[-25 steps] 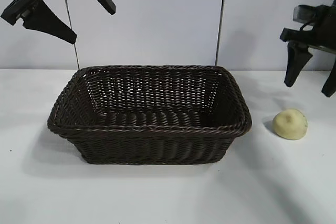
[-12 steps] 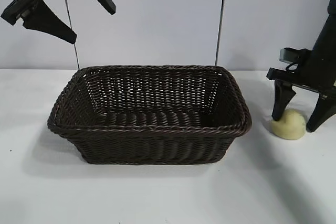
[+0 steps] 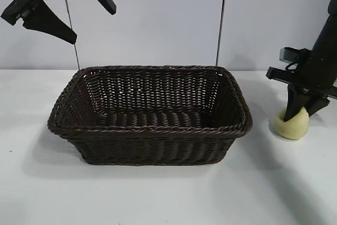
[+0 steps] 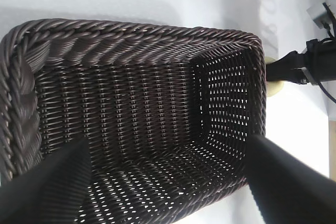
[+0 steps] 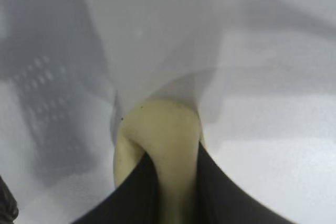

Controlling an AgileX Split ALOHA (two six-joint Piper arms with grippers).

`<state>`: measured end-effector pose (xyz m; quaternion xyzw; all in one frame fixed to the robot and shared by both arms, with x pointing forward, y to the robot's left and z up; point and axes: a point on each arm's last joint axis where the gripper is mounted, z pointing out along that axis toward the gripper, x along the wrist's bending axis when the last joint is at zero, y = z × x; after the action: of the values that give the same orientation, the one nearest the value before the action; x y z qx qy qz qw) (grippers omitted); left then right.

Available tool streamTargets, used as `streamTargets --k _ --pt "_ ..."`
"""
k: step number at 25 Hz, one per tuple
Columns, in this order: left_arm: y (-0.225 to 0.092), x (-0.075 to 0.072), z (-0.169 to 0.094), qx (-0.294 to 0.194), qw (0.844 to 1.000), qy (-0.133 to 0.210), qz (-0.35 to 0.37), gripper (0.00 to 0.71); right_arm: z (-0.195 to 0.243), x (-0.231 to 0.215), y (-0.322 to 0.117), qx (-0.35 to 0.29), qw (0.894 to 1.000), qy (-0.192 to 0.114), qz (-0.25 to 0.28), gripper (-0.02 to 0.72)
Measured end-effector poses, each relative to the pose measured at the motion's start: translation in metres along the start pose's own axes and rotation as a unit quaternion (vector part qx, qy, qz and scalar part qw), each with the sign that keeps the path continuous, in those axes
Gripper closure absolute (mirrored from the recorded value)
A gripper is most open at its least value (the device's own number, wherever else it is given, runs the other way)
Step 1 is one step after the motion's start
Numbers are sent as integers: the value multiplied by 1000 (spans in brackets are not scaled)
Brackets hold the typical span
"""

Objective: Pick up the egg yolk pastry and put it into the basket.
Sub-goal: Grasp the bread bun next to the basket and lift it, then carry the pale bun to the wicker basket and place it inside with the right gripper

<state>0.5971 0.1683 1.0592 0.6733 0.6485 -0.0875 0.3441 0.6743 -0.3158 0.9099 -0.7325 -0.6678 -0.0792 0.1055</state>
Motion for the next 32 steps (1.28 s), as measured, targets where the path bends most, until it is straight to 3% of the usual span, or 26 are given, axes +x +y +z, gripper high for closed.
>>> streamTargets --k 13,19,25,32 --pt "0 0 0 0 1000 0 0 125 -123 49 -36 -120 991 30 -56 608" --pt "0 0 0 0 1000 0 0 125 -116 104 -49 -109 985 36 -126 608" --pt "0 0 0 0 1000 0 0 125 -97 171 -69 -93 974 46 -203 608" --pt "0 0 0 0 1000 0 0 125 -83 225 -91 -106 961 61 -248 608"
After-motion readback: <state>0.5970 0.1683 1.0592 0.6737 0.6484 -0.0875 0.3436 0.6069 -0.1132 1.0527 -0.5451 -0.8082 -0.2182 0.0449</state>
